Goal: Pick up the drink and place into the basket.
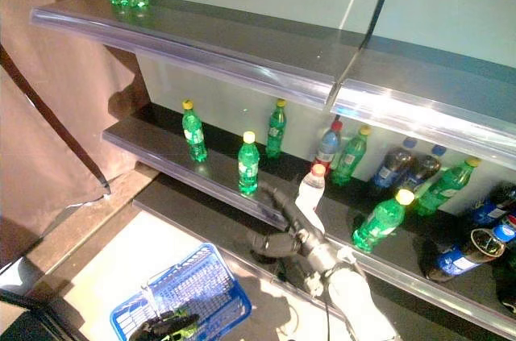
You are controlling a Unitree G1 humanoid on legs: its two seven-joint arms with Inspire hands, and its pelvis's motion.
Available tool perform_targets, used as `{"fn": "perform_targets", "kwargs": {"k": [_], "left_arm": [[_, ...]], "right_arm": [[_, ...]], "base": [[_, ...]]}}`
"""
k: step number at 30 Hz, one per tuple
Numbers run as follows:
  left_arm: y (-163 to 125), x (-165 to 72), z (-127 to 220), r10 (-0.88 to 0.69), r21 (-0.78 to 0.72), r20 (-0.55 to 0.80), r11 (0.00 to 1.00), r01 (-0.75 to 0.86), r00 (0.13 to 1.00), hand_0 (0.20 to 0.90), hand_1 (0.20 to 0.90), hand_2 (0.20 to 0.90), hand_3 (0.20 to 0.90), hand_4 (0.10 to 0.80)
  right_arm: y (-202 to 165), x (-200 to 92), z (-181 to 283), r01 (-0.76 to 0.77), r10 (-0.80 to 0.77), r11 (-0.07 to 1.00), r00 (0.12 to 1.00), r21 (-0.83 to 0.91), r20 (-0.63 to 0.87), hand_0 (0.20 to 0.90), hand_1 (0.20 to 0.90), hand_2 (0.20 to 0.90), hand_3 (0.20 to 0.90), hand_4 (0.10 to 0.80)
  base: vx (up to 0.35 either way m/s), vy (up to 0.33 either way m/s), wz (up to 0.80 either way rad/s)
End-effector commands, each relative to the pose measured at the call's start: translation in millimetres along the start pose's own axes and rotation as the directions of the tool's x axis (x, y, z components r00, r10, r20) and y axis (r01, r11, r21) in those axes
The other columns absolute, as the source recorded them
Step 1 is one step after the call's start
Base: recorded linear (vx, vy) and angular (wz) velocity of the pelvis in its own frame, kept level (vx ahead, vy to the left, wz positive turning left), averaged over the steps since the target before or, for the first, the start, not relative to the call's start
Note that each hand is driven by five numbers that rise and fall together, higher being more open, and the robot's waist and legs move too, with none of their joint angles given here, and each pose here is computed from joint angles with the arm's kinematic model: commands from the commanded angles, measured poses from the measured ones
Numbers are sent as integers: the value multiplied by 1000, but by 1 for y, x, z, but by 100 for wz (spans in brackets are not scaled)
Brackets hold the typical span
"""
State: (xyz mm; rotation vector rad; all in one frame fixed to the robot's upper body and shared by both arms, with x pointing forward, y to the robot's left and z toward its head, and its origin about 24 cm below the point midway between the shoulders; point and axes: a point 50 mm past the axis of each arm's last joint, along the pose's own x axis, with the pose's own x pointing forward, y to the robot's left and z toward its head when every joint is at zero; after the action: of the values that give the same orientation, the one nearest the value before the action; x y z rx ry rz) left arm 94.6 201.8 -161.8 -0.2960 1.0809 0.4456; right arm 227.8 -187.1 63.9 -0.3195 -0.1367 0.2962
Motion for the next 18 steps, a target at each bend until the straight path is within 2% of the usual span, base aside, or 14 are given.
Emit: {"fn": "perform_targets", "kwargs": {"k": [1, 5, 10, 12, 18], "left_arm": [[22, -2, 1, 65, 77, 46, 995, -69, 997, 300, 300, 300, 200, 100], [23, -2, -5, 85, 73, 27, 994, -87, 996, 300, 300, 300, 200, 100], [26, -3, -9, 103, 69, 12, 992, -103, 995, 300, 300, 300, 200, 100], [26, -3, -10, 104, 72, 7, 992, -104, 995, 300, 300, 300, 200, 100], [29, -3, -10, 114, 83, 0, 990, -114, 993, 300, 300, 300, 200, 100]], "right_arm": [[-43, 10, 78, 230, -222, 972, 865, 39, 450, 900, 900, 900, 900, 800], [-66, -4, 86, 476, -449, 875, 731, 87, 514, 900, 900, 900, 900, 800], [-82, -11, 79, 636, -617, 759, 631, 143, 470, 900, 900, 900, 900, 800], [-88, -15, 70, 728, -699, 675, 576, 124, 424, 900, 900, 900, 900, 800], [-95, -19, 42, 787, -772, 614, 580, 66, 259, 900, 900, 900, 900, 800]], "base": [[3, -40, -14], [9, -40, -8], [10, -19, -6], [9, -20, -16], [2, -4, -3]]}}
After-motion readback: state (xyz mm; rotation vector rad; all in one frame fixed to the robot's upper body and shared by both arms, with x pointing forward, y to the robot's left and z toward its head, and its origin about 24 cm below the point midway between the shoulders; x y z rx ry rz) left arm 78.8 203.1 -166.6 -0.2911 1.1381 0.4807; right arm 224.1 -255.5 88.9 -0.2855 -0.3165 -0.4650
